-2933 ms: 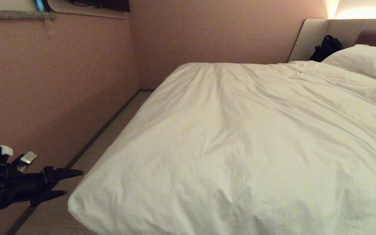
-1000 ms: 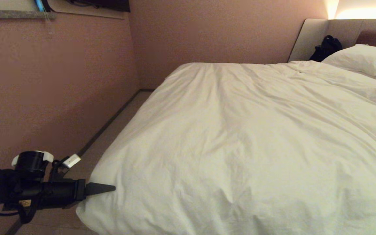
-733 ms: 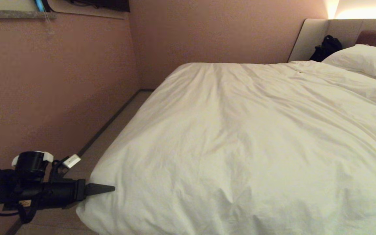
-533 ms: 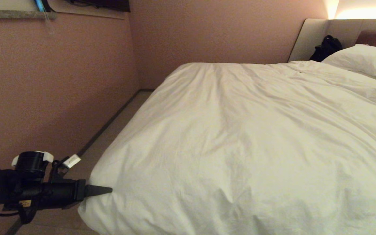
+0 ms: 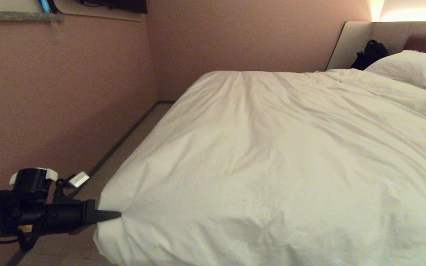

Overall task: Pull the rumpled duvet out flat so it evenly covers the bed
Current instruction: Flatten the corners of the folded blanket

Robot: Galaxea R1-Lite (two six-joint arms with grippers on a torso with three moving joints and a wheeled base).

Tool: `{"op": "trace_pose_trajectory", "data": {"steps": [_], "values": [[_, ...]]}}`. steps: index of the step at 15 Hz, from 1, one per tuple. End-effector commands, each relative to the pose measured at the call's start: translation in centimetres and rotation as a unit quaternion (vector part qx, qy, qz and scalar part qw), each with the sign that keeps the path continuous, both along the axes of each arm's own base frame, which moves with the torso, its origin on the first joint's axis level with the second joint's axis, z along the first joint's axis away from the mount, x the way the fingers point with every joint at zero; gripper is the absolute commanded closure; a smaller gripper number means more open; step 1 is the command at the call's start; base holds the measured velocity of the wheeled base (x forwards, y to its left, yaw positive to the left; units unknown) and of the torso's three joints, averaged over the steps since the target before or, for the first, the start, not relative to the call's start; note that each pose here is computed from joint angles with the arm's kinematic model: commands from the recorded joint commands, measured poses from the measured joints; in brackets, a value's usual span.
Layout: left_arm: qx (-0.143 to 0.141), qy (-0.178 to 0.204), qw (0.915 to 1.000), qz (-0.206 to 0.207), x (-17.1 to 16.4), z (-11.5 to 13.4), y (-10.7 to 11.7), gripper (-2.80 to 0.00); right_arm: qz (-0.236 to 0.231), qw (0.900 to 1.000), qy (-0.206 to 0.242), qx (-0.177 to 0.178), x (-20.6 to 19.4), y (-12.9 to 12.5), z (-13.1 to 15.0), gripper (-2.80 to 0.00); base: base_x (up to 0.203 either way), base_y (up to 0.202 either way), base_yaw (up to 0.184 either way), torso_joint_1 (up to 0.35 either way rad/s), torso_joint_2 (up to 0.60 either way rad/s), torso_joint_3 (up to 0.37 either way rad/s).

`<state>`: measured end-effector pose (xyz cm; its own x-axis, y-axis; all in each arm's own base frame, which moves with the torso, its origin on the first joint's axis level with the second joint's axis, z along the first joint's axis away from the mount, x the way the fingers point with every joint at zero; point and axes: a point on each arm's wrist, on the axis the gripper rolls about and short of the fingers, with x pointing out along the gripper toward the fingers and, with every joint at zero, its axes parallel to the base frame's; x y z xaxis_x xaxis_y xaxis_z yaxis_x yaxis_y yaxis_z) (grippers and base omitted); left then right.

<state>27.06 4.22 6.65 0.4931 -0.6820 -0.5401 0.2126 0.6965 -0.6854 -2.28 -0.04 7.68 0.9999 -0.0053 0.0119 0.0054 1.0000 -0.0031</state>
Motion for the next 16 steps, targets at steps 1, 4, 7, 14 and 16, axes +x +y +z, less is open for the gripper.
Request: {"op": "trace_pose_trajectory", "data": {"steps": [1,4,7,14,16], "values": [[-0.009,-0.025,0.9996,0.003,-0.3,2.2,-0.6,0.0,0.0,1.0,-0.001,0.0,0.0,0.0,0.0,0.0,0.0,0.0,0.0,0.0,0.0,0.0],[-0.027,-0.039,0.9987,-0.019,-0.7,4.7,-3.2,0.0,0.0,1.0,0.0,0.0,0.0,0.0,0.0,0.0,0.0,0.0,0.0,0.0,0.0,0.0],[-0.045,-0.057,0.9954,-0.062,-1.4,7.3,-6.6,0.0,0.0,1.0,0.0,0.0,0.0,0.0,0.0,0.0,0.0,0.0,0.0,0.0,0.0,0.0],[-0.001,-0.075,0.9823,-0.172,-4.1,9.1,-16.6,0.0,0.0,1.0,0.0,0.0,0.0,0.0,0.0,0.0,0.0,0.0,0.0,0.0,0.0,0.0],[0.055,-0.067,0.9808,-0.175,-4.4,7.3,-19.0,0.0,0.0,1.0,0.0,0.0,0.0,0.0,0.0,0.0,0.0,0.0,0.0,0.0,0.0,0.0]]}}
